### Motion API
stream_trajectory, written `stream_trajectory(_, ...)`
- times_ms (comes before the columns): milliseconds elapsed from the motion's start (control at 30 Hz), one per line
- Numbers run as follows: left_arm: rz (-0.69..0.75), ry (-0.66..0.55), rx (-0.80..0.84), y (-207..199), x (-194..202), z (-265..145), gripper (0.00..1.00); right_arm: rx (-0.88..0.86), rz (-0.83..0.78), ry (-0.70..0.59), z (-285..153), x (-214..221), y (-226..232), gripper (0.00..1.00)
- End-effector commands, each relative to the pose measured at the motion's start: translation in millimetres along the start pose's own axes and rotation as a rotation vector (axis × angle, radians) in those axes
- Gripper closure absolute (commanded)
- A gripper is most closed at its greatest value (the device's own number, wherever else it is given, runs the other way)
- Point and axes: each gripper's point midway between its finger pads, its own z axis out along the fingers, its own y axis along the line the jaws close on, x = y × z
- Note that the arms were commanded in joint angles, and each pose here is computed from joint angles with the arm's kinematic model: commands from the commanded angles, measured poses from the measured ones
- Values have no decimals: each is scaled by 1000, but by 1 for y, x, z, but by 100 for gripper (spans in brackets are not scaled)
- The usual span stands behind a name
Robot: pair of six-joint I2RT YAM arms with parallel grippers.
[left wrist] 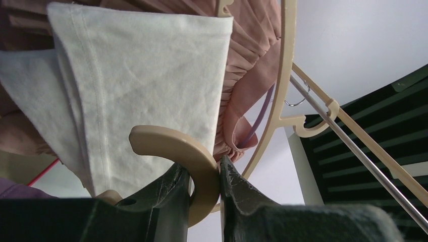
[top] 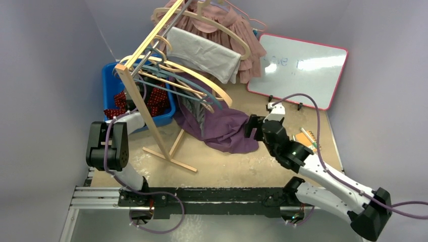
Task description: Remove the skirt from the hanger
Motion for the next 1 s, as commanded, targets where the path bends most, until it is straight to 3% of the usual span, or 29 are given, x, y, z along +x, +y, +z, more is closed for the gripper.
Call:
stream_trajectory(0,81,-26,168,-61,1,-7,100,-454,-163,-199,-39,-68,76,2)
stream_trajectory(67,87,-28,157,-60,1,-6,100,-619,-215,-188,-46,-74,102,1)
stream_trajectory(133,91,-24,152,-60,3,-7,100,-783,-227,-70,-42,-70,121,1)
stream_trajectory(300,88,-24,149,-58,5,-8,100,-1008,-142,-16,-39,-77,144,1)
stream_trajectory(467,81,-19,133,-50,7,-10,100,-1119,-196,57,-27,-73,170,12)
stream_trajectory(567,84,-19,131,-50,8,-11,100,-1090,-175,25,-18,-81,177,10)
stream_trajectory(867,80,2,119,-47,14,-9,100,-1020,-220,67,3,-67,233,15)
stream_trajectory(967,90,10,114,-48,15,-10,100,-954,-159,70,18,-64,239,21)
